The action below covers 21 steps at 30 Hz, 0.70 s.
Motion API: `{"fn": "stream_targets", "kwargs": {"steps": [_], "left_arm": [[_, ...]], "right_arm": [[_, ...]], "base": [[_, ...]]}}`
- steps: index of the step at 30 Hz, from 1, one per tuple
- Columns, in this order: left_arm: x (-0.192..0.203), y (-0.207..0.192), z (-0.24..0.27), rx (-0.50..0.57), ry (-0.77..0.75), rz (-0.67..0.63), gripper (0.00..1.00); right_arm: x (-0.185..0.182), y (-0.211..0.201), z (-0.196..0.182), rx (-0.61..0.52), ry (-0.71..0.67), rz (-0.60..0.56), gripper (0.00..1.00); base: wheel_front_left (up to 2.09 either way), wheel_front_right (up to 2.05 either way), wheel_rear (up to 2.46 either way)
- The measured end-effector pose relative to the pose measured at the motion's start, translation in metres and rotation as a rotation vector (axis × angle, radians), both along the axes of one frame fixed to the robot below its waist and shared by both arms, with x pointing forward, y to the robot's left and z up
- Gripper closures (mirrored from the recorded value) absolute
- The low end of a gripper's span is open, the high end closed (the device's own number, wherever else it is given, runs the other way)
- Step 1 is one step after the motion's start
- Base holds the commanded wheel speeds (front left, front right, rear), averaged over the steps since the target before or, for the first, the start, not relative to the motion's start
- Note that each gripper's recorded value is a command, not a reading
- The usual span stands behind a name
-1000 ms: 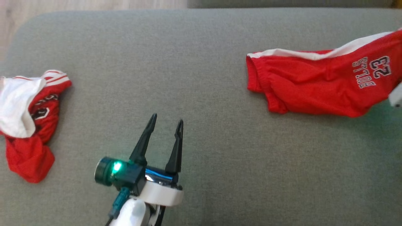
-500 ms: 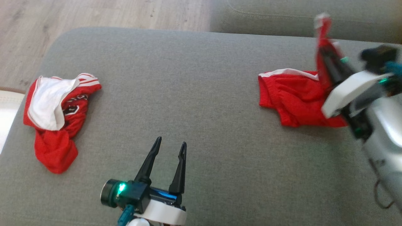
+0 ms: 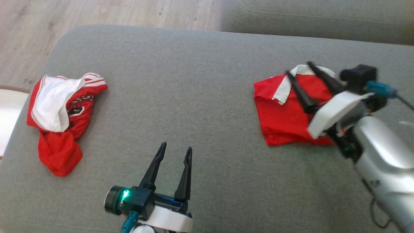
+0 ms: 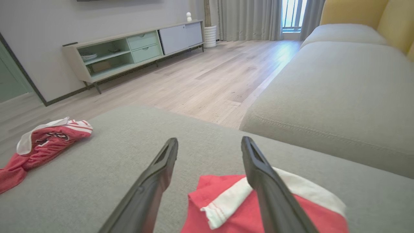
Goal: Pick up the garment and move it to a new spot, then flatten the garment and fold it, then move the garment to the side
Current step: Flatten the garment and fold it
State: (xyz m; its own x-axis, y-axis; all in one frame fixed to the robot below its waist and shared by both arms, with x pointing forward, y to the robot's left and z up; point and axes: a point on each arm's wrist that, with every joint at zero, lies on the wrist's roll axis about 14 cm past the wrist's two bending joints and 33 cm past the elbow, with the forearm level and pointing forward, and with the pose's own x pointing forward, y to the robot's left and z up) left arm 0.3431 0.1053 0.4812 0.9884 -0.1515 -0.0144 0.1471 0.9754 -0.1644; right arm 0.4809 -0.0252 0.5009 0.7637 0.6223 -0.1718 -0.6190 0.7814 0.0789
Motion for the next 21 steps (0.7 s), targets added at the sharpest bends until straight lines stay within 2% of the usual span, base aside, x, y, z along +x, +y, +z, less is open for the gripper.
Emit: {"fn": "stream_targets", "kwargs": {"steps": [2, 3, 5, 10, 19, 21], "left_arm": [[0.001, -0.001, 0.000, -0.001, 0.001, -0.004, 0.00], [0.001, -0.002, 0.000, -0.001, 0.001, -0.006, 0.00], [0.002, -0.002, -0.002, -0.001, 0.005, -0.008, 0.00], [0.004, -0.001, -0.007, -0.001, 0.022, -0.004, 0.00], [0.010, 0.015, -0.009, 0.000, 0.033, 0.047, 0.00], [0.008, 0.022, -0.011, -0.019, 0.047, 0.074, 0.00]], "right_arm": [[0.006, -0.018, 0.002, -0.014, -0.011, -0.037, 0.00], [0.008, -0.028, 0.001, -0.028, -0.011, -0.053, 0.07], [0.008, -0.044, -0.009, -0.056, 0.008, -0.077, 1.00], [-0.004, -0.057, -0.051, -0.134, 0.128, -0.072, 1.00], [-0.012, -0.037, -0.108, -0.254, 0.309, 0.024, 1.00], [-0.014, -0.029, -0.116, -0.251, 0.350, 0.044, 1.00]], "base": [[0.00, 0.00, 0.00], [0.00, 0.00, 0.00], [0.00, 0.00, 0.00], [0.00, 0.00, 0.00], [0.00, 0.00, 0.00], [0.00, 0.00, 0.00]]}}
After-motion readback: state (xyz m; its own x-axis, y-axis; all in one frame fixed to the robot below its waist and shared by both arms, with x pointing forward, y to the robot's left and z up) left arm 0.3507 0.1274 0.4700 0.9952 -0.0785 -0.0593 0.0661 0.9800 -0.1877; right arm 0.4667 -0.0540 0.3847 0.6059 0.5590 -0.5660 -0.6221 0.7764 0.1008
